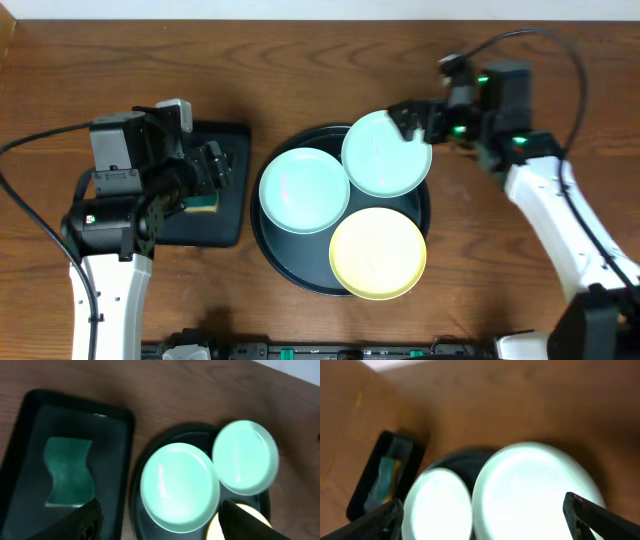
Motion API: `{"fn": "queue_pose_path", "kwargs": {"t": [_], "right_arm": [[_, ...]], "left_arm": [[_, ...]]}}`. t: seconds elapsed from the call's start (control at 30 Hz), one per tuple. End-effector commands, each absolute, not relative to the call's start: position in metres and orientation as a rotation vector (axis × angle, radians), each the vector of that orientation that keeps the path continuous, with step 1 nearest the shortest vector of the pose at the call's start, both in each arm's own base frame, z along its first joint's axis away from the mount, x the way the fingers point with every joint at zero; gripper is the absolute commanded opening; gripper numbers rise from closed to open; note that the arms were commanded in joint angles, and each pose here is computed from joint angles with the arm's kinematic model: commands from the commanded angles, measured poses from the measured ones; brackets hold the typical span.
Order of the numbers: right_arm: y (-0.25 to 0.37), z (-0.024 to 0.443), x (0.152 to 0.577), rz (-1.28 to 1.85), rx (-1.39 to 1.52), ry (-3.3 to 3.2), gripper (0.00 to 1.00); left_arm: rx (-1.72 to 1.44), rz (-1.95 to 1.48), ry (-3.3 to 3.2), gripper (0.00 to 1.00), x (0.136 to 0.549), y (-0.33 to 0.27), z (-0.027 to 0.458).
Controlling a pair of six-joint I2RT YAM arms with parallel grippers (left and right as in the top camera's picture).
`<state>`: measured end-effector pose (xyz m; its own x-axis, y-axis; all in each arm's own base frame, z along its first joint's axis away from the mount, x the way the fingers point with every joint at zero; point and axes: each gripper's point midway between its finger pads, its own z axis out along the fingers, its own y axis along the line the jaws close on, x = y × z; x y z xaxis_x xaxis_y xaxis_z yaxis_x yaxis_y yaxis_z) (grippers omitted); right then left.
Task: Clean dirty plates on tray and stack at the side
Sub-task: 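Move the right gripper to the top mint plate and grasp its rim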
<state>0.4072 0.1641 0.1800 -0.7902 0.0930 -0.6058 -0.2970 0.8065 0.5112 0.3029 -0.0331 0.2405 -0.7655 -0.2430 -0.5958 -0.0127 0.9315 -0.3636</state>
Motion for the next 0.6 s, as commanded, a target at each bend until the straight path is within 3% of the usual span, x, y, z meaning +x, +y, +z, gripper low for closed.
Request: {"fn": "queue_pose_path", "kwargs": {"t": [0.0,0.23,0.53,0.57], "right_arm": [[0.182,0.175,0.409,0.74,-0.074,2.428,0.99],[0.18,0.144,0.386,0.367,0.099,2.767,0.99],[0.23,0.1,0.363,0.343,-0.068,2.9,0.99],[0.234,0.098,0.361,0.343,-0.083,2.904,0.93]], "left_arm": [[-0.407,-0.339,2.425,0.75,0.308,-0.005,0.234],[-0.683,-0.176,2.567,0.75,0.299,0.031,0.189],[-0.76,0.108,2.623,0.75,0.294,0.065,0.167],[-0.759,0.103,2.625,0.75,0.294,0.064,0.166]]}}
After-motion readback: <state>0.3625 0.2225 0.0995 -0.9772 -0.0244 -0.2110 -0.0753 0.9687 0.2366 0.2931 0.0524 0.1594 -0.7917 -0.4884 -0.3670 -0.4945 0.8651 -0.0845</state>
